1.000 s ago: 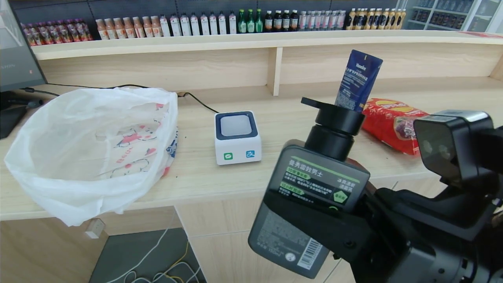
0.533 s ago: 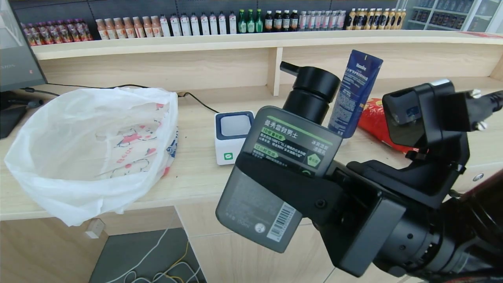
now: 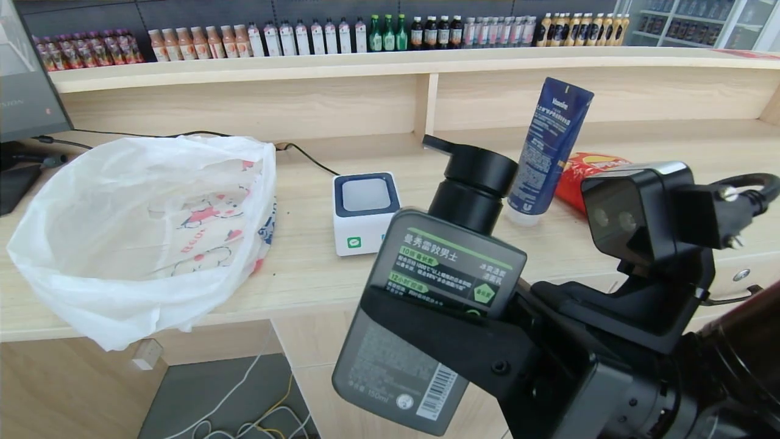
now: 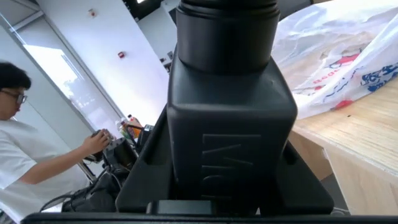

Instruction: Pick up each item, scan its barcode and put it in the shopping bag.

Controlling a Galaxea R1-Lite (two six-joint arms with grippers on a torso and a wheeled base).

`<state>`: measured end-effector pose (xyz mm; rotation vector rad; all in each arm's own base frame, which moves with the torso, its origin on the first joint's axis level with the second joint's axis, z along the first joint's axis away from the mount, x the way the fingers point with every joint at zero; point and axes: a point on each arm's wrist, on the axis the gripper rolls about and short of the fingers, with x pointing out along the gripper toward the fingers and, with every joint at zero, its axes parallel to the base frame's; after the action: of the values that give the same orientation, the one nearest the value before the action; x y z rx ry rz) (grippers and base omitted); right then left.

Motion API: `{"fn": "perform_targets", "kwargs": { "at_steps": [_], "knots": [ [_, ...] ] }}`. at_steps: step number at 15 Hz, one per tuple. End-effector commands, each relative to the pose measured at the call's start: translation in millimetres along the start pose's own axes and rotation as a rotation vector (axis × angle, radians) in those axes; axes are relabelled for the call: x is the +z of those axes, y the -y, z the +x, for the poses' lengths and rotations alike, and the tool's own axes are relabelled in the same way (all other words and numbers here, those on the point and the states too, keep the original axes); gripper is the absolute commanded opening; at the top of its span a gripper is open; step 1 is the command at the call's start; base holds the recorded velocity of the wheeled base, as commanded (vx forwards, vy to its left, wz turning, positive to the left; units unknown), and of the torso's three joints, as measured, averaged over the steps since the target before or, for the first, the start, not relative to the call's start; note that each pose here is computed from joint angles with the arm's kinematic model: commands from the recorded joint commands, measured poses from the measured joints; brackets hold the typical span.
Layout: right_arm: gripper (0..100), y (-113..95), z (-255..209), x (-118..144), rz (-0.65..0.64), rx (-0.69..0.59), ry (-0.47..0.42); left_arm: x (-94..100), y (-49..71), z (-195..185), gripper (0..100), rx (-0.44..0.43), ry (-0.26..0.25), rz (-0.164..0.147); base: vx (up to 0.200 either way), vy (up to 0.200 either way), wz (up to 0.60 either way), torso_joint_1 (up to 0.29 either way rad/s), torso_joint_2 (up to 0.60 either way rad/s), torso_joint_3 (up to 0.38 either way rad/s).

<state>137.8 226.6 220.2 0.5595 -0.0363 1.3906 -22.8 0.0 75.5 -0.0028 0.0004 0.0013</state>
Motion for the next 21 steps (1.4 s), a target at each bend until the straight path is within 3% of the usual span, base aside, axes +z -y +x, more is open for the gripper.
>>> {"fn": "perform_targets", "kwargs": {
  "at_steps": [1, 10, 14, 21],
  "knots": [
    [0, 1.2, 1.4, -1.4, 0.001, -0.001, -0.003, 0.0, 0.0, 0.0, 100, 0.0, 0.0, 0.0, 0.0, 0.0, 0.0, 0.0, 0.0, 0.0],
    [0, 0.9, -1.0, -1.4, -0.032, -0.006, 0.006, 0.0, 0.0, 0.0, 100, 0.0, 0.0, 0.0, 0.0, 0.0, 0.0, 0.0, 0.0, 0.0],
    [0, 9.4, -6.9, -3.1, -0.116, -0.045, -0.008, 0.0, 0.0, 0.0, 100, 0.0, 0.0, 0.0, 0.0, 0.0, 0.0, 0.0, 0.0, 0.0],
    [0, 29.1, -6.7, 0.9, -0.322, -0.252, 0.039, 0.0, 0.0, 0.0, 100, 0.0, 0.0, 0.0, 0.0, 0.0, 0.0, 0.0, 0.0, 0.0]
  ]
}}
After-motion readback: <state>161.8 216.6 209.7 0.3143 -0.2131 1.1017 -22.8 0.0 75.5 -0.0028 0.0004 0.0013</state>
